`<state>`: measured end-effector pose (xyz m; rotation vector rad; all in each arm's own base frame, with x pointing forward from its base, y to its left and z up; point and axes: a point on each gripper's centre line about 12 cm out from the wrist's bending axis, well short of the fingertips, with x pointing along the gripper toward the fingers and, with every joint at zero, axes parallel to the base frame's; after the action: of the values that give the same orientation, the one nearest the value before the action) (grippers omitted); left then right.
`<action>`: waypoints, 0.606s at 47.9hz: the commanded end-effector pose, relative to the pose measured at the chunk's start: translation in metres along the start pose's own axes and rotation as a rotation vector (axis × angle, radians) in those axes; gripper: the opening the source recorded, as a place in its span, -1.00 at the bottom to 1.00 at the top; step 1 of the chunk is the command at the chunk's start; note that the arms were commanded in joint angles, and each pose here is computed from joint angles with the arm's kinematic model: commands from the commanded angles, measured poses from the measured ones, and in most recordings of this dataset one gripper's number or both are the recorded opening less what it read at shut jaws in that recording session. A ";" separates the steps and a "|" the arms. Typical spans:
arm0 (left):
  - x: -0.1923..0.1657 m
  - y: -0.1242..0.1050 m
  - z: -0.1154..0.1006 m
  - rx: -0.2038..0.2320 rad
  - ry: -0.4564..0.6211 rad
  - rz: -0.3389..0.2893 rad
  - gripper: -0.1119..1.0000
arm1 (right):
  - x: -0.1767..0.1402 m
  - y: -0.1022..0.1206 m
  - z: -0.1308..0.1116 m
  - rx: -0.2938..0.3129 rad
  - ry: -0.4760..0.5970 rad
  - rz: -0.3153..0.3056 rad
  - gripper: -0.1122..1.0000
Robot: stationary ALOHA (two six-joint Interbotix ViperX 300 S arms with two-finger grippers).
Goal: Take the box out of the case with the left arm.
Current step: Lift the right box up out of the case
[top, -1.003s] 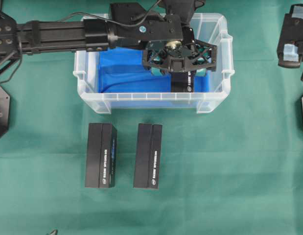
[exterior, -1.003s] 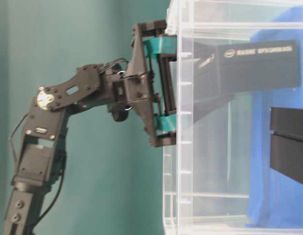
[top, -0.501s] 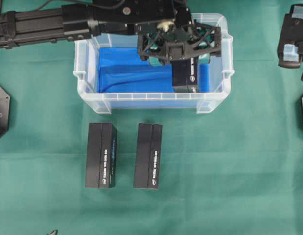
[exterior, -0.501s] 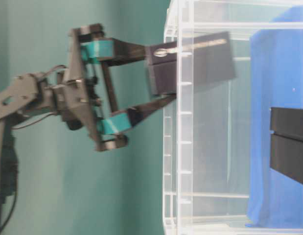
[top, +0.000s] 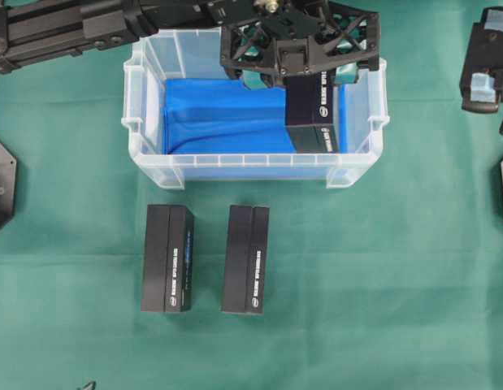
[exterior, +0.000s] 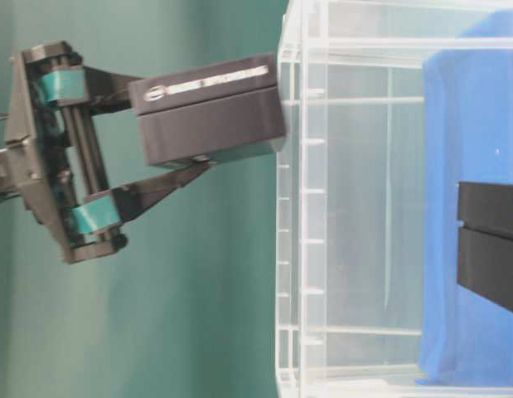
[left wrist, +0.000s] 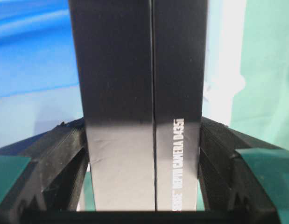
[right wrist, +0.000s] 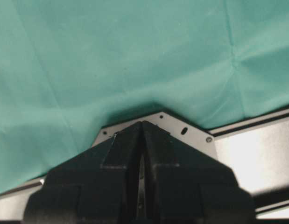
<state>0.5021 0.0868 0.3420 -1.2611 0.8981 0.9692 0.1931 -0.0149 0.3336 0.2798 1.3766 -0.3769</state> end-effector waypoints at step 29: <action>-0.042 -0.003 0.001 0.005 -0.024 -0.076 0.28 | -0.004 0.000 0.001 0.003 -0.016 0.005 -0.78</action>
<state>0.5002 0.0863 0.3491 -1.2550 0.8971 0.9697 0.1931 -0.0151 0.3336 0.2787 1.3763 -0.3781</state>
